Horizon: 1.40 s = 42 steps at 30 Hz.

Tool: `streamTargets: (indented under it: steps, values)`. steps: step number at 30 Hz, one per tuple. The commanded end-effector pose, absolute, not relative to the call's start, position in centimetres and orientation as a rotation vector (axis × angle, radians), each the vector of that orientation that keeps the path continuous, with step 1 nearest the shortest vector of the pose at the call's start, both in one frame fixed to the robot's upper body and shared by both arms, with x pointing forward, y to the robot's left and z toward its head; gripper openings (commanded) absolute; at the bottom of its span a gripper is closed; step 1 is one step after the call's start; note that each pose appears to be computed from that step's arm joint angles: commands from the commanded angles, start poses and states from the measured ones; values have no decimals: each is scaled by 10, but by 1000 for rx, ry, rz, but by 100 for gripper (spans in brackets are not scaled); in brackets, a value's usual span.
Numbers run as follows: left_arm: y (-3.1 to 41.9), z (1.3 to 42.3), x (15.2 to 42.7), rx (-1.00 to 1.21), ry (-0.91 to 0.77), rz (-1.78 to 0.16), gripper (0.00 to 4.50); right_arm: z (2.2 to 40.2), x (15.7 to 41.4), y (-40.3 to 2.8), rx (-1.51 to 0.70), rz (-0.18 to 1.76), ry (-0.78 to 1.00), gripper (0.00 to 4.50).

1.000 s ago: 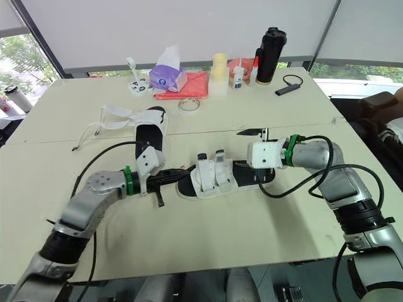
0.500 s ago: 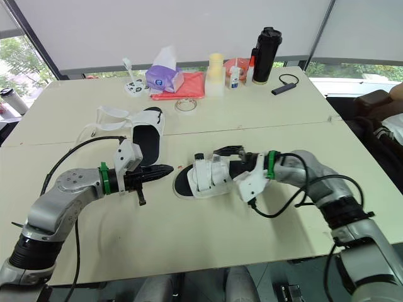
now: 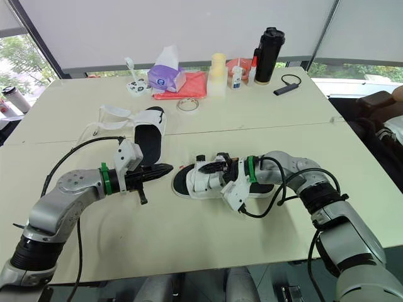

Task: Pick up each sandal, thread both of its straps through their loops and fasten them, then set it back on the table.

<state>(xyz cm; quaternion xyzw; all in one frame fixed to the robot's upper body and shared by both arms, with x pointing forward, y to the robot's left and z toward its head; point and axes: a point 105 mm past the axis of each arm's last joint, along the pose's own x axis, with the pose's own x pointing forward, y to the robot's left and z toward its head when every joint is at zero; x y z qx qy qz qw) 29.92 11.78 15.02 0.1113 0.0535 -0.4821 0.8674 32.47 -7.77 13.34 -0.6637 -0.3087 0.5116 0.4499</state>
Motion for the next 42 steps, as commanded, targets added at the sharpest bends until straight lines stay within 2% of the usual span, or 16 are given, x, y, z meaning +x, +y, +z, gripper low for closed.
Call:
streamTargets:
  steps: [1, 6, 11, 14, 20, 30, 37, 42]
  values:
    - [119, 160, 296, 250, 67, -1001, 0, 147, 330, -76, -1658, 1211, -800, 3]
    - [117, 161, 296, 244, 60, -994, 0, 169, 345, -88, -1662, 1024, -788, 3]
    - [115, 161, 297, 232, 55, -990, 0, 196, 388, -118, -1642, 677, -532, 3]
    - [111, 160, 296, 225, 47, -1000, 0, 204, 412, -143, -1549, 472, -351, 3]
    - [107, 160, 299, 225, 39, -999, 0, 213, 451, -184, -1492, 154, -128, 3]
    - [101, 160, 300, 221, 26, -1000, 0, 199, 479, -199, -1444, 17, 40, 3]
    - [96, 157, 298, 213, 26, -999, 0, 180, 481, -217, -1411, -47, 184, 3]
    - [93, 156, 297, 208, 26, -1001, 0, 176, 481, -215, -1405, -27, 202, 239]
